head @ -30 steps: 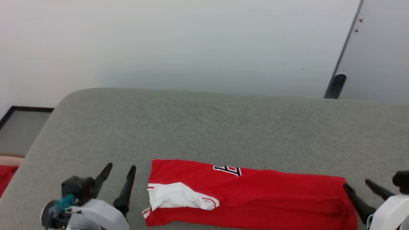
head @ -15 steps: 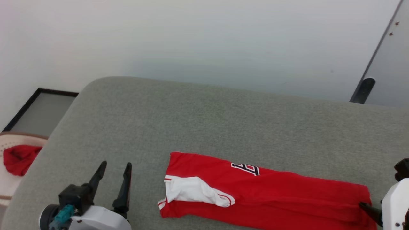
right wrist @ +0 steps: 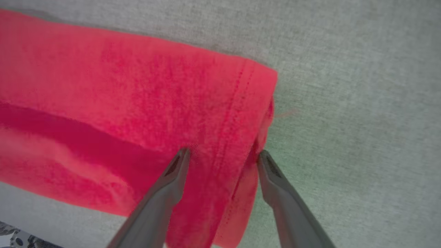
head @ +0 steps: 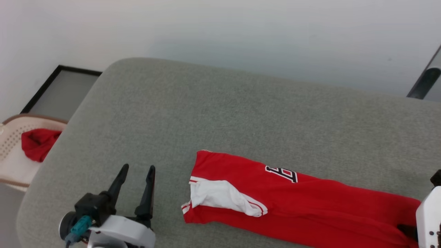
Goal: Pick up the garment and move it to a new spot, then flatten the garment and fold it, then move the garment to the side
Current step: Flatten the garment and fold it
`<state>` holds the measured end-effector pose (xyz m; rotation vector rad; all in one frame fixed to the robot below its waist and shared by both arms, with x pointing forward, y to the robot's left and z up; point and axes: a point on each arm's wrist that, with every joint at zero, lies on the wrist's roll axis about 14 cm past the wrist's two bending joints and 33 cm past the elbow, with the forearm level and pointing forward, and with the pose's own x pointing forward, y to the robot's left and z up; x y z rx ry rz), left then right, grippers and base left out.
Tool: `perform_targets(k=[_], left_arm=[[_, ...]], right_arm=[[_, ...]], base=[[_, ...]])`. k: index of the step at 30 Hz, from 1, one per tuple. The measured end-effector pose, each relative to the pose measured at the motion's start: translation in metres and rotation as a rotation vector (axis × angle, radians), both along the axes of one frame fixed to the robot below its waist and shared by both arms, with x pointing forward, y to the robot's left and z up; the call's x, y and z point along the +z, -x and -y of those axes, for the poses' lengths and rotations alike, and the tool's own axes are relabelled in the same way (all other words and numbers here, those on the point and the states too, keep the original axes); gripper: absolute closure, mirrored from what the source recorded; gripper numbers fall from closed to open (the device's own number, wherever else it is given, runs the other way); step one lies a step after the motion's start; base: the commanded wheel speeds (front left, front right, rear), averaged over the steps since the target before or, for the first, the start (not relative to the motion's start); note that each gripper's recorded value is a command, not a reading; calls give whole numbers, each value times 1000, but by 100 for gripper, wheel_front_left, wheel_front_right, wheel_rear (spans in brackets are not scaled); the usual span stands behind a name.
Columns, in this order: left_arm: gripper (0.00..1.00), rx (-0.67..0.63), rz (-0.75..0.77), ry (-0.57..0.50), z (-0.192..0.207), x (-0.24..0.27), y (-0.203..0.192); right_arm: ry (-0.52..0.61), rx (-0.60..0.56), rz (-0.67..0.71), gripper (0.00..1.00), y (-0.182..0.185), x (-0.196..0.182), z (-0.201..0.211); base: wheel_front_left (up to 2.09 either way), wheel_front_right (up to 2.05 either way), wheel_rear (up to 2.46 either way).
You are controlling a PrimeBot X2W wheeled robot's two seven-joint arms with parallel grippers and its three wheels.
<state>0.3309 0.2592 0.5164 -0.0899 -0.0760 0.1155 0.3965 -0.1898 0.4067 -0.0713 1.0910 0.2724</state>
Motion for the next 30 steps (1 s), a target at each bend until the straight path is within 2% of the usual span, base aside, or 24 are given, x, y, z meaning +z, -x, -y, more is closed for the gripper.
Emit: perform_targets(k=[8,9,10,11,12,24,30], left_arm=[[0,20,-8,33,-4,-7,-6],[0,20,-4,37,-4,-7,-7],[0,18,-4,34,-4,-7,-8],[0,17,-6,25,-4,-7,-9],[0,19,-3,27,-4,-6,-10],[0,16,-23,21,-3,-15,-10],[0,13,-13,30,-2,-14,-10]], right_arm=[[-11,2,-75,0,-7,-21,-10],[-17,-2,-81,6,-8,-22,-11],[-21,-3,-85,47,-9,-23,-12],[-26,-7,-88,82,-9,-23,-12],[-34,-12,-91,100,-9,-24,-12],[-65,-89,-36,100,-17,-20,7],[-29,-125,3,100,-20,-9,31]], base=[[0,0,0],[0,0,0],[0,0,0],[0,0,0],[0,0,0],[0,0,0],[0,0,0]])
